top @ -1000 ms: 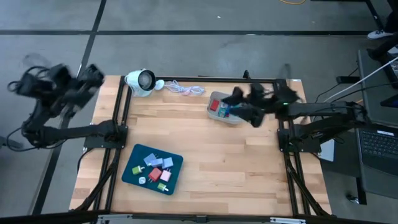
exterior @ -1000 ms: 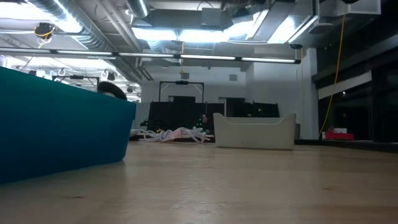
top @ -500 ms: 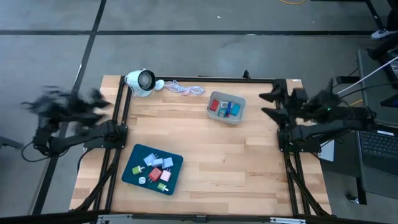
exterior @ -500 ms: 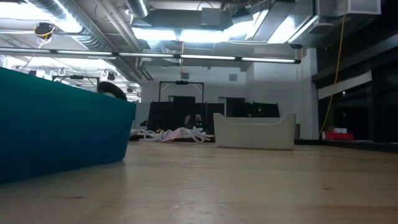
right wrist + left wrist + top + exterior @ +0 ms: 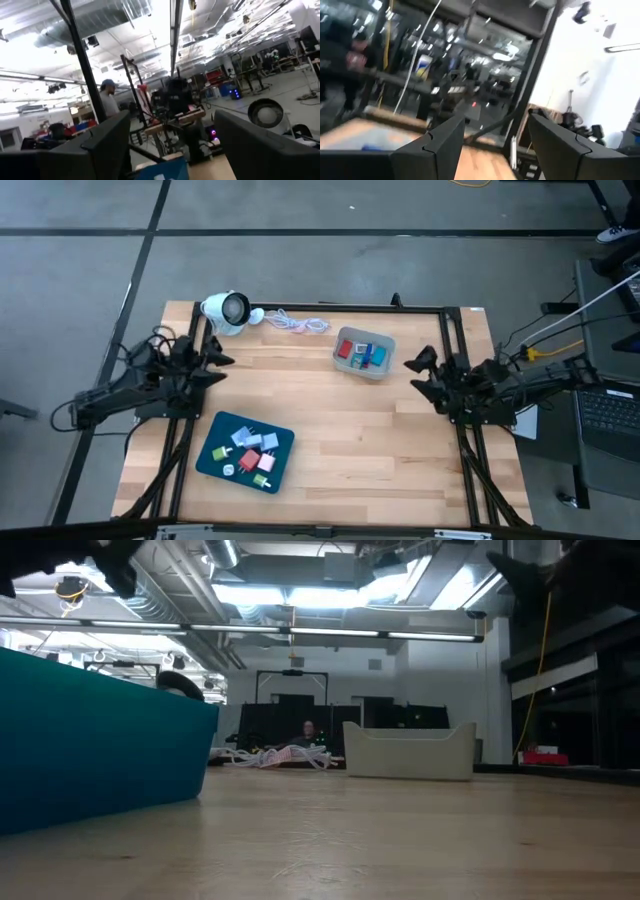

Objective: Pick & Place Office items
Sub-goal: Return to Home Position

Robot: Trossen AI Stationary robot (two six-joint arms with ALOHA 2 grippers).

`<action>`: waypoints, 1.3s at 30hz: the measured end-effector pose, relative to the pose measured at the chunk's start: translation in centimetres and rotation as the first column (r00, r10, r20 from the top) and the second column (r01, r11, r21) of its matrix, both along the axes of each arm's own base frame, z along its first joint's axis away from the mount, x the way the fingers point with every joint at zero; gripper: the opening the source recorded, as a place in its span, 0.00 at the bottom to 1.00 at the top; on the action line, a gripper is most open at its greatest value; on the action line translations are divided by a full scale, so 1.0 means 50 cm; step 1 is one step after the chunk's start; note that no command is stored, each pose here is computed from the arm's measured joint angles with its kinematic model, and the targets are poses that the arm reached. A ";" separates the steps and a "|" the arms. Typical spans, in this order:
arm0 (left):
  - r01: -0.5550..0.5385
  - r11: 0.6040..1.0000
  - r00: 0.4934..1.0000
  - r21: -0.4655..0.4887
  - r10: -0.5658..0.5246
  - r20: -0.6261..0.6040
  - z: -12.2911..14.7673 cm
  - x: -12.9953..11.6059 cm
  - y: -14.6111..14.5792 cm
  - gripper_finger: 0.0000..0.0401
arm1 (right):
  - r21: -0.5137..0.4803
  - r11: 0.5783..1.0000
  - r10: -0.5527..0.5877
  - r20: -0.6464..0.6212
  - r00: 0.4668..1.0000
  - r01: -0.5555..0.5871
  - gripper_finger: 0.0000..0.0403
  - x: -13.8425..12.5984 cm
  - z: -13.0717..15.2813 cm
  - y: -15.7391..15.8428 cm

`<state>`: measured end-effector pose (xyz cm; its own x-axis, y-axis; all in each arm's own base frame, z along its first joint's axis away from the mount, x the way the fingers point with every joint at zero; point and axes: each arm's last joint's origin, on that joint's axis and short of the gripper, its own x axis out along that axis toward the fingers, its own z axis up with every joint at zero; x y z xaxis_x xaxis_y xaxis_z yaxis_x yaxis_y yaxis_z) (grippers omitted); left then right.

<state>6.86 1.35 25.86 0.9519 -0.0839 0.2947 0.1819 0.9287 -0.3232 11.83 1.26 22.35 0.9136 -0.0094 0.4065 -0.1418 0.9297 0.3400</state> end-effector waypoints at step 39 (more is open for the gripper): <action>-0.371 0.927 0.886 -0.056 0.335 -0.321 -0.188 0.052 0.041 0.58 | -0.164 0.982 -0.010 -0.541 0.841 -0.095 0.73 0.012 -0.138 0.005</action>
